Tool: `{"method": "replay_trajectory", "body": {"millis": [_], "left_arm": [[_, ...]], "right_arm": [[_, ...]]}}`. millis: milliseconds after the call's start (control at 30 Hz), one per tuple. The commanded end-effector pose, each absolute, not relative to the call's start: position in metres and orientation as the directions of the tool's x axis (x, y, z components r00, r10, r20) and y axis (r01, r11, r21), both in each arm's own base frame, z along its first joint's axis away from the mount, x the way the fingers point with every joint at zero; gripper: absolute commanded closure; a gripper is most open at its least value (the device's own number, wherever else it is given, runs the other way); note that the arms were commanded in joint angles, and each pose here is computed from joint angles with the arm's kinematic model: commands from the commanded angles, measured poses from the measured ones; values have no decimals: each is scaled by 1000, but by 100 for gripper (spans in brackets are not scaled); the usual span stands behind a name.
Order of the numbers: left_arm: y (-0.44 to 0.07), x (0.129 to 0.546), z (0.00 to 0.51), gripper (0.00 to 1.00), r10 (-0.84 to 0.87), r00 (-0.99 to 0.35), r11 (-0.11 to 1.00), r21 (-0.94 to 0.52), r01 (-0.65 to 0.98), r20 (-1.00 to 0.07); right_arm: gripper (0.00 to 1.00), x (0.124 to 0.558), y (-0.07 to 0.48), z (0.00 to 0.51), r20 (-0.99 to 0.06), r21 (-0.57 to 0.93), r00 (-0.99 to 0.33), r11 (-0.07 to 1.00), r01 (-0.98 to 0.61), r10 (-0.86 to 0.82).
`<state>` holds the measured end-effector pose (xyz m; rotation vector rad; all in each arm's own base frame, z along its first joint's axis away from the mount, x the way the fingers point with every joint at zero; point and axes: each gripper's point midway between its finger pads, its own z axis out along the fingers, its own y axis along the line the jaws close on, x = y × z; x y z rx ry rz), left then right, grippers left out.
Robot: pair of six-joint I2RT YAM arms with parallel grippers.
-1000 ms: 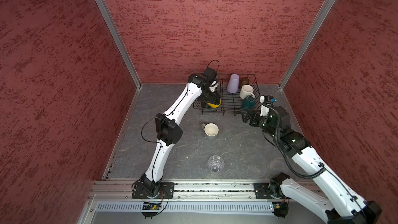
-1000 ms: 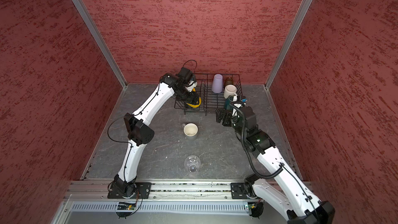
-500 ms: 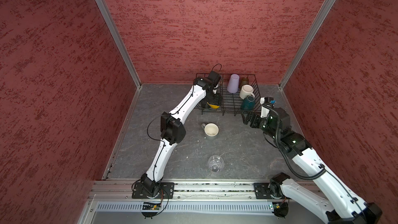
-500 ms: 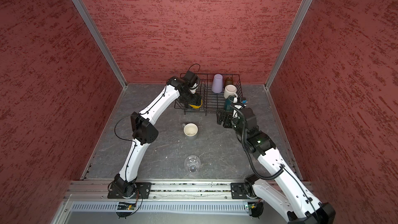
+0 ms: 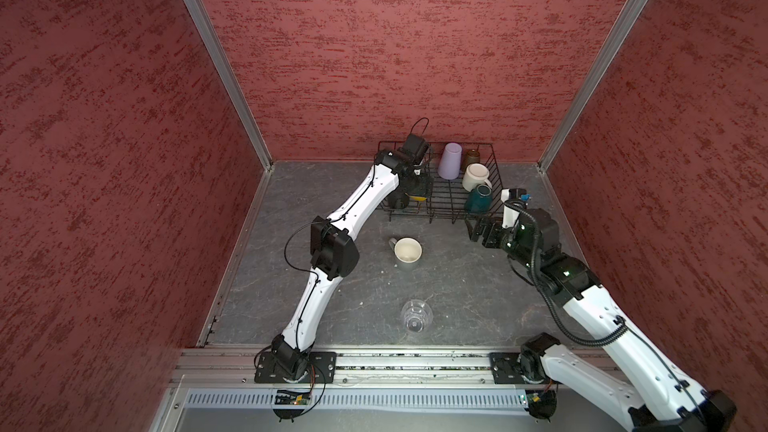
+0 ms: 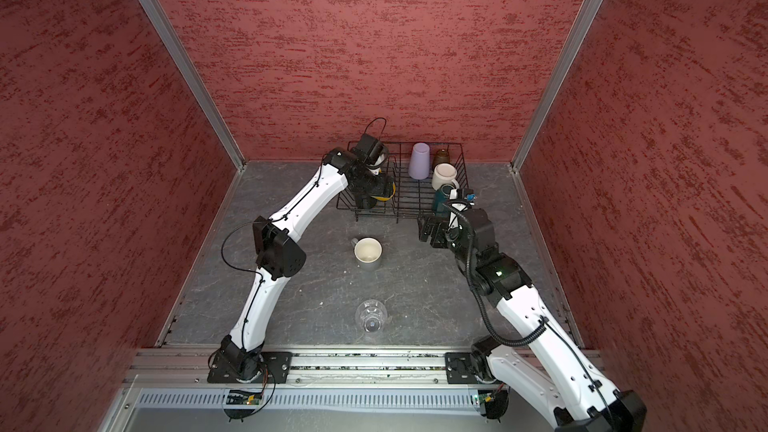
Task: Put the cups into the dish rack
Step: 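Lower the yellow mug upright into the rack beside the black mug with the left gripper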
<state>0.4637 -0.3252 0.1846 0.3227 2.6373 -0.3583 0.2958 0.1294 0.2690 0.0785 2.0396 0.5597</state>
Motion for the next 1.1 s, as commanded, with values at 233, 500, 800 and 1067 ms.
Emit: {"method": "replay_trajectory", "body": {"millis": [233, 500, 800, 1067], "left_arm": [[-343, 484, 172, 100, 152, -840, 938, -193, 289, -521], [-345, 487, 152, 100, 171, -845, 943, -165, 289, -506], [-346, 487, 132, 100, 194, -854, 944, -145, 296, -482], [-351, 483, 118, 62, 205, -868, 939, -160, 305, -453]], "right_arm": [[1, 292, 129, 268, -803, 432, -522, 884, -178, 288], [1, 293, 129, 268, -799, 440, -524, 881, -175, 295], [1, 293, 129, 265, -794, 445, -529, 879, -169, 300], [1, 292, 130, 262, -791, 447, -534, 878, -169, 300]]}}
